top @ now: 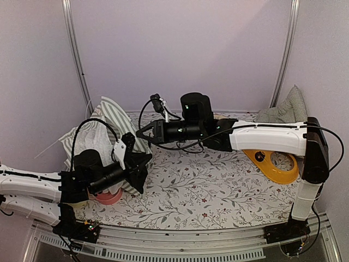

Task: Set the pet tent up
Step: Insert the tent pole into the pole socket of the pet tent.

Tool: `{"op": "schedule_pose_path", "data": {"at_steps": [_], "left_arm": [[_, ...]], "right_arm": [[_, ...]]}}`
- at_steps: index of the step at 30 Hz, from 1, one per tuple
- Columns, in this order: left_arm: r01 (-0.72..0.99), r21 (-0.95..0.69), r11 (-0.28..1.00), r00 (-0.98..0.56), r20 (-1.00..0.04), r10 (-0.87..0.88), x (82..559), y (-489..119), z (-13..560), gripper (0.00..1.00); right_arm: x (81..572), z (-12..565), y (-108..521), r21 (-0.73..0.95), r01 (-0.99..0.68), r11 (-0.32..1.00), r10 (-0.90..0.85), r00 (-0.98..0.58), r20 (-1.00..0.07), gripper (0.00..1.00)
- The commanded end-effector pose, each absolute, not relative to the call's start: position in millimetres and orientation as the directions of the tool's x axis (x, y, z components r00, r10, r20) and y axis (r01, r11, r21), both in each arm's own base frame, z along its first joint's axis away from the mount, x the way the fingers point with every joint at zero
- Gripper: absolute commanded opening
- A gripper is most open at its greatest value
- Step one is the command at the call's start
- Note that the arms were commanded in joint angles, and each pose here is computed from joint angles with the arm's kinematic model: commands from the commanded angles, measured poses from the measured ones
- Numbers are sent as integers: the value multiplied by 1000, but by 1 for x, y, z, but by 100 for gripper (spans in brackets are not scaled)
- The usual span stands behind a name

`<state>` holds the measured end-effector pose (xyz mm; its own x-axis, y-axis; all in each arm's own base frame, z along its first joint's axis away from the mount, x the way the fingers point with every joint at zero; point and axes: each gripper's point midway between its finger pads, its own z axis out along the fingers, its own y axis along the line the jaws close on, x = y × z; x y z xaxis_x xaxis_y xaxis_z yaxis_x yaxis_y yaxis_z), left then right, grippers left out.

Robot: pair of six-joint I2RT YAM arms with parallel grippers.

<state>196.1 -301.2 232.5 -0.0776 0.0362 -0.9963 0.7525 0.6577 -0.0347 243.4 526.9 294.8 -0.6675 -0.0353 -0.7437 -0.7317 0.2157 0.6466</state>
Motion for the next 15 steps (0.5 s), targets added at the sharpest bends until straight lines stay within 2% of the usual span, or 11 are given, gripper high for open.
{"op": "schedule_pose_path", "data": {"at_steps": [1,15], "left_arm": [[849,-49,526,-56,-998,-2,172,-321,251,0],[834,-106,541,-101,-994,-39,181,-310,247,0]], "right_arm": [[264,299,529,625,-740,249,51,-634,-772,0],[268,307,524,616,-745,256,73,-620,-781,0]]}}
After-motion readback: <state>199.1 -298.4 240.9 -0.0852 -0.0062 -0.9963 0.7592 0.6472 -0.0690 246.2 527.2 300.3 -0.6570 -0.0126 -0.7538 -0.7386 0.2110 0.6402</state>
